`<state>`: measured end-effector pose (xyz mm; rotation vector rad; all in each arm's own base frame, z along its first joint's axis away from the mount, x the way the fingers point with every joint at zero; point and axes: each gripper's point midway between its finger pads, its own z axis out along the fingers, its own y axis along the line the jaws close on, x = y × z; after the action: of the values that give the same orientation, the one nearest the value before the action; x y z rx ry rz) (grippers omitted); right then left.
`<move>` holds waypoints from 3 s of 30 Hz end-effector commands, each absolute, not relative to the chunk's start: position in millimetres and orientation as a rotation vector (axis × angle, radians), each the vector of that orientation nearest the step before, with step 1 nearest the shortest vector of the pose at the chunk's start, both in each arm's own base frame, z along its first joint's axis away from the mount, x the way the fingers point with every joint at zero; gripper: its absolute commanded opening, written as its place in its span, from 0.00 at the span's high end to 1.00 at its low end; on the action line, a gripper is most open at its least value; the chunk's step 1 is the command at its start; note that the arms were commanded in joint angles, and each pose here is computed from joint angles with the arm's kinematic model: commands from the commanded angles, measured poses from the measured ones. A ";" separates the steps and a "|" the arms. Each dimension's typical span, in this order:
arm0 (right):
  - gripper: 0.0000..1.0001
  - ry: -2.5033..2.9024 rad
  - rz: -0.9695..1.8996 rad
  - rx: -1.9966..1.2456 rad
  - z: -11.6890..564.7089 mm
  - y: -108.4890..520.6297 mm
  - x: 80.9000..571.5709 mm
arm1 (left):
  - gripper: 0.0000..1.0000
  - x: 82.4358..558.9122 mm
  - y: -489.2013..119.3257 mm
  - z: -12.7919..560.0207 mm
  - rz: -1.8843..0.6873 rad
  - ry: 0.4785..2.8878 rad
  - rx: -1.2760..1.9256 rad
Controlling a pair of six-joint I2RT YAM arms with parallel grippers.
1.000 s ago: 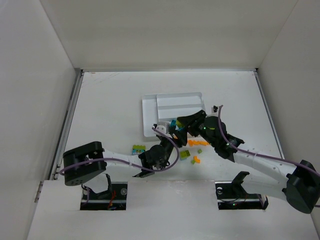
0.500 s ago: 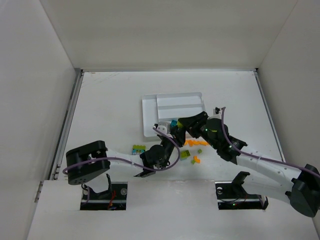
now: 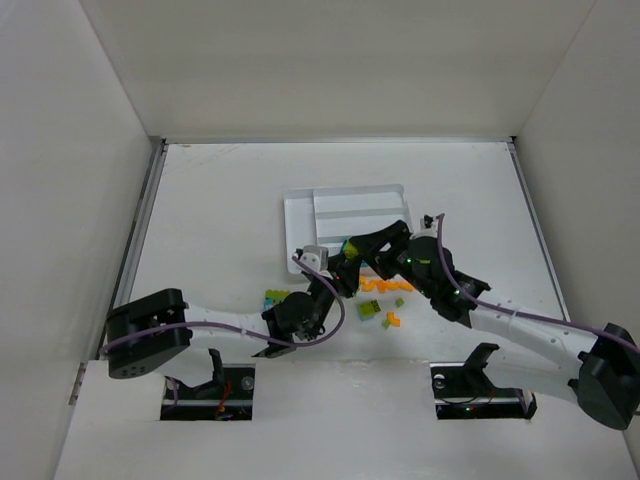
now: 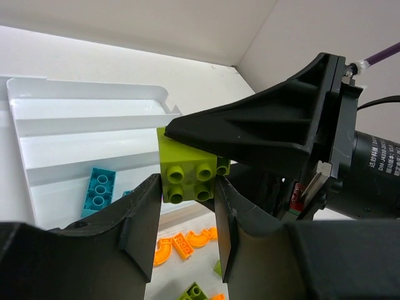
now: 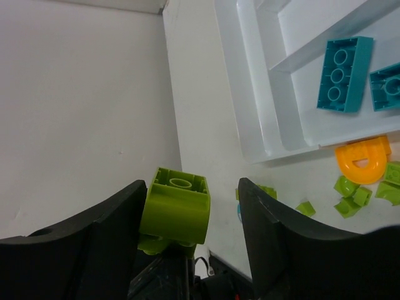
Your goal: Sort the legos into containers by color
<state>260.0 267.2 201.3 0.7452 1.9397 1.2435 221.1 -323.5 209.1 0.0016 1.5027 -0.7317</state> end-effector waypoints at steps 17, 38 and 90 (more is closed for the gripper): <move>0.32 1.870 1.224 0.636 222.9 262.6 272.1 | 0.88 227.7 -300.1 222.5 -0.862 1.466 -0.129; 0.40 1.881 1.312 0.651 224.4 277.3 271.5 | 0.89 228.9 -305.8 214.7 -0.909 1.495 -0.147; 0.75 2.001 0.945 0.647 148.4 252.6 384.6 | 0.84 270.6 -270.2 215.6 -0.800 1.549 -0.182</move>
<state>364.2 239.1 133.5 0.7331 2.0269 0.9064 259.3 -263.7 203.9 -0.1633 1.5576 -0.7572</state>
